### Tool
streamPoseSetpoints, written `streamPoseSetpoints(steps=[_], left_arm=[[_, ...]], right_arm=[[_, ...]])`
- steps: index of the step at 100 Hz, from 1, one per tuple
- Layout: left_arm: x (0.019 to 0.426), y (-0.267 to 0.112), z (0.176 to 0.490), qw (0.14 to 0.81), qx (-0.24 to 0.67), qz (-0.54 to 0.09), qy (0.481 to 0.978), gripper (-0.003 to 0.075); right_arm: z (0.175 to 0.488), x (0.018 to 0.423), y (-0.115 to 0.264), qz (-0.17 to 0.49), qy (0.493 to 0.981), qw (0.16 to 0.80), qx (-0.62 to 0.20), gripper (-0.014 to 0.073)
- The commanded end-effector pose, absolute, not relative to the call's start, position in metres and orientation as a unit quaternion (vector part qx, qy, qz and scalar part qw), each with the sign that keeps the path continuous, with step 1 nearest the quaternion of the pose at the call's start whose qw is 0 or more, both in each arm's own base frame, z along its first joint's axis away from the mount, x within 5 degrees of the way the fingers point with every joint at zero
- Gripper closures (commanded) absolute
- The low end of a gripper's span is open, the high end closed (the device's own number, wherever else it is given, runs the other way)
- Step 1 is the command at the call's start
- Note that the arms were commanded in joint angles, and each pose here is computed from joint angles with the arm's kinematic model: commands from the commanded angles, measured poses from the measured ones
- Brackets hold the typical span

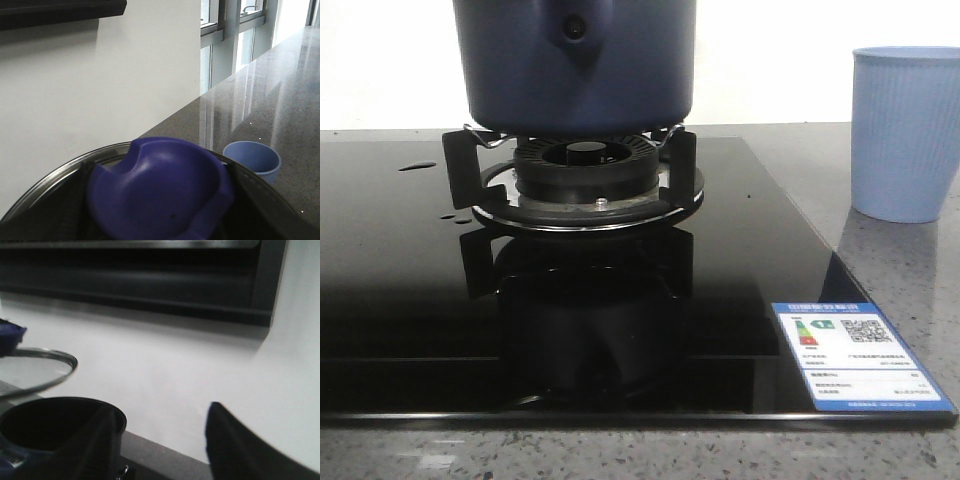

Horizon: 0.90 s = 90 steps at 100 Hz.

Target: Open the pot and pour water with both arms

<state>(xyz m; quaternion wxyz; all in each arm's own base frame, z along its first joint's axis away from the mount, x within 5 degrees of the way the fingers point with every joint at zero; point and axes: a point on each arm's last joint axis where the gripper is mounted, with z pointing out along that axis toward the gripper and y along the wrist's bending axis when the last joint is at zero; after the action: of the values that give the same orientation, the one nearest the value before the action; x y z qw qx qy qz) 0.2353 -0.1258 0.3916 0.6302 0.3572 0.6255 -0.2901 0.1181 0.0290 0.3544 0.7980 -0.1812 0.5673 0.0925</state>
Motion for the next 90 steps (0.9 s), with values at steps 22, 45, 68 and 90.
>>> streamPoseSetpoints(steps=[22, 45, 68, 90], left_arm=[[0.251, -0.138, 0.415, 0.644, 0.352, -0.346, 0.584, 0.0435], [0.269, -0.147, 0.402, 0.624, 0.356, -0.362, 0.593, 0.0435], [0.282, -0.157, 0.393, 0.609, 0.362, -0.374, 0.599, 0.0435], [0.29, -0.16, 0.382, 0.598, 0.358, -0.374, 0.612, 0.0435]], right_arm=[[0.377, 0.085, 0.035, 0.084, 0.502, 0.838, -0.195, 0.0665], [0.376, 0.083, 0.035, 0.072, 0.511, 0.834, -0.194, 0.0665], [0.375, 0.083, 0.033, 0.067, 0.516, 0.833, -0.188, 0.0665], [0.375, 0.084, 0.032, 0.062, 0.521, 0.832, -0.181, 0.0665]])
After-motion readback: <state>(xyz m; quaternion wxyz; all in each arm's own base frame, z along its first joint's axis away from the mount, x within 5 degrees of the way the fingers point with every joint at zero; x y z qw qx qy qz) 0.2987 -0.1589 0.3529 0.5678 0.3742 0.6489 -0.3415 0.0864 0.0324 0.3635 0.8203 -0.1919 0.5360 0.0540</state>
